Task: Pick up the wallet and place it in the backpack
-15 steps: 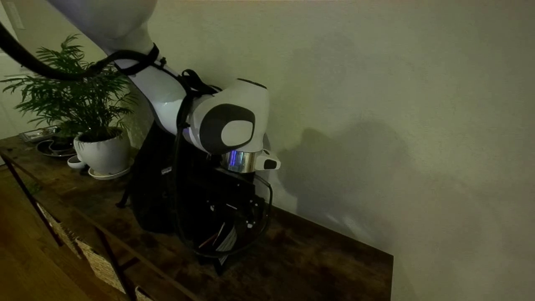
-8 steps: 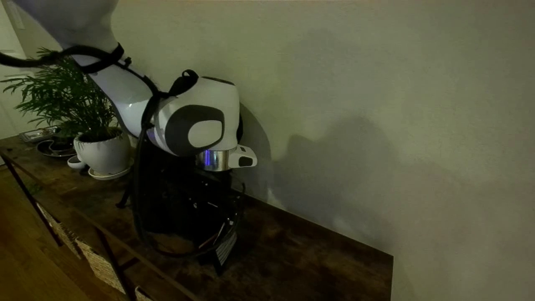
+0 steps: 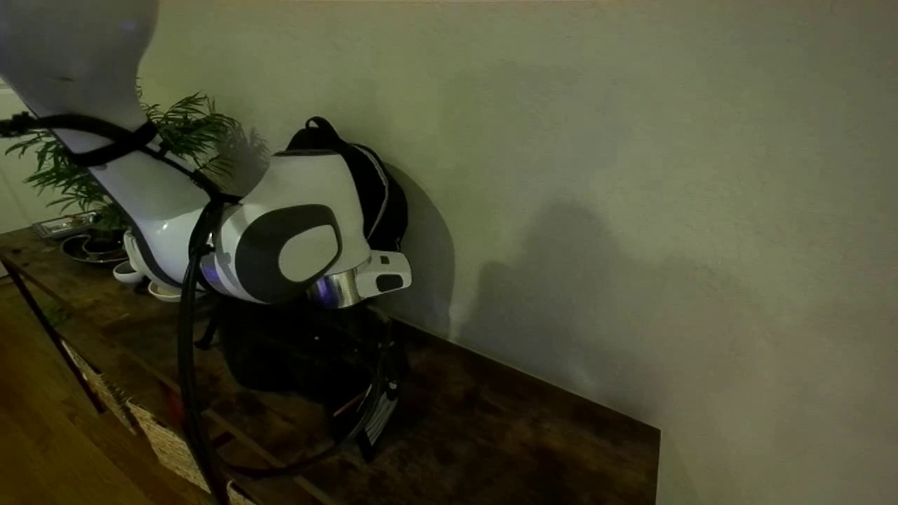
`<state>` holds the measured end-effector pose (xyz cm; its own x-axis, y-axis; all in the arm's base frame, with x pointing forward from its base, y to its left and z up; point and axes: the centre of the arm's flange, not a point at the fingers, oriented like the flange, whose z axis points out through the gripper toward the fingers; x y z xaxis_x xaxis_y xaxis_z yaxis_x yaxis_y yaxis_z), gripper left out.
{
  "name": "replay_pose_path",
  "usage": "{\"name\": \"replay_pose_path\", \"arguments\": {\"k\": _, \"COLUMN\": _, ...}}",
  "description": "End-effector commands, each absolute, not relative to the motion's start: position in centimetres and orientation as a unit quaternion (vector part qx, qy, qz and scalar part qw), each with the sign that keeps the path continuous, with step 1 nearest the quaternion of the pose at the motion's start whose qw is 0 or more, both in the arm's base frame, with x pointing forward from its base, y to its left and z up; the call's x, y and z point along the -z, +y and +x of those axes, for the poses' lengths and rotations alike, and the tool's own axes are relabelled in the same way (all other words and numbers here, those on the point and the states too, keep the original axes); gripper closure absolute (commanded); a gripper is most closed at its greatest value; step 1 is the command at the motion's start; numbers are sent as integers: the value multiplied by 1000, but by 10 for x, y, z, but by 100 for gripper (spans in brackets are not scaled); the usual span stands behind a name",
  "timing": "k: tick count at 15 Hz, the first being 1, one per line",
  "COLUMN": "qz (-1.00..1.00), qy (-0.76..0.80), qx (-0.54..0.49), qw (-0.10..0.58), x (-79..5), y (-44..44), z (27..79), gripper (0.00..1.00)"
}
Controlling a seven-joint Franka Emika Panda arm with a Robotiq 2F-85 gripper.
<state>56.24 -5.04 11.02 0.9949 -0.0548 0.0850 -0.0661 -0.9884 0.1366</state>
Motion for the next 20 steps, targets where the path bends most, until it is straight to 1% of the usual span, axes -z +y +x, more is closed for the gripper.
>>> {"name": "replay_pose_path", "arguments": {"k": 1, "qz": 993, "qy": -51, "qx": -52, "qw": 91, "x": -112, "y": -50, "z": 540, "gripper": 0}}
{"name": "replay_pose_path", "arguments": {"k": 7, "qz": 993, "qy": -82, "qx": -13, "qw": 83, "x": -81, "y": -61, "z": 529, "gripper": 0}}
{"name": "replay_pose_path", "arguments": {"k": 11, "qz": 996, "qy": -60, "qx": -31, "qw": 63, "x": -68, "y": -61, "z": 523, "gripper": 0}}
{"name": "replay_pose_path", "arguments": {"k": 12, "qz": 996, "qy": -55, "qx": -41, "qw": 57, "x": -68, "y": -59, "z": 526, "gripper": 25}}
{"name": "replay_pose_path", "arguments": {"k": 13, "qz": 996, "qy": -48, "qx": -54, "qw": 54, "x": -70, "y": -57, "z": 528, "gripper": 26}}
{"name": "replay_pose_path", "arguments": {"k": 18, "qz": 993, "qy": -24, "qx": -108, "qw": 51, "x": -84, "y": -50, "z": 537, "gripper": 60}}
{"name": "replay_pose_path", "arguments": {"k": 20, "qz": 992, "qy": -25, "qx": -113, "qw": 54, "x": -84, "y": -53, "z": 537, "gripper": 72}}
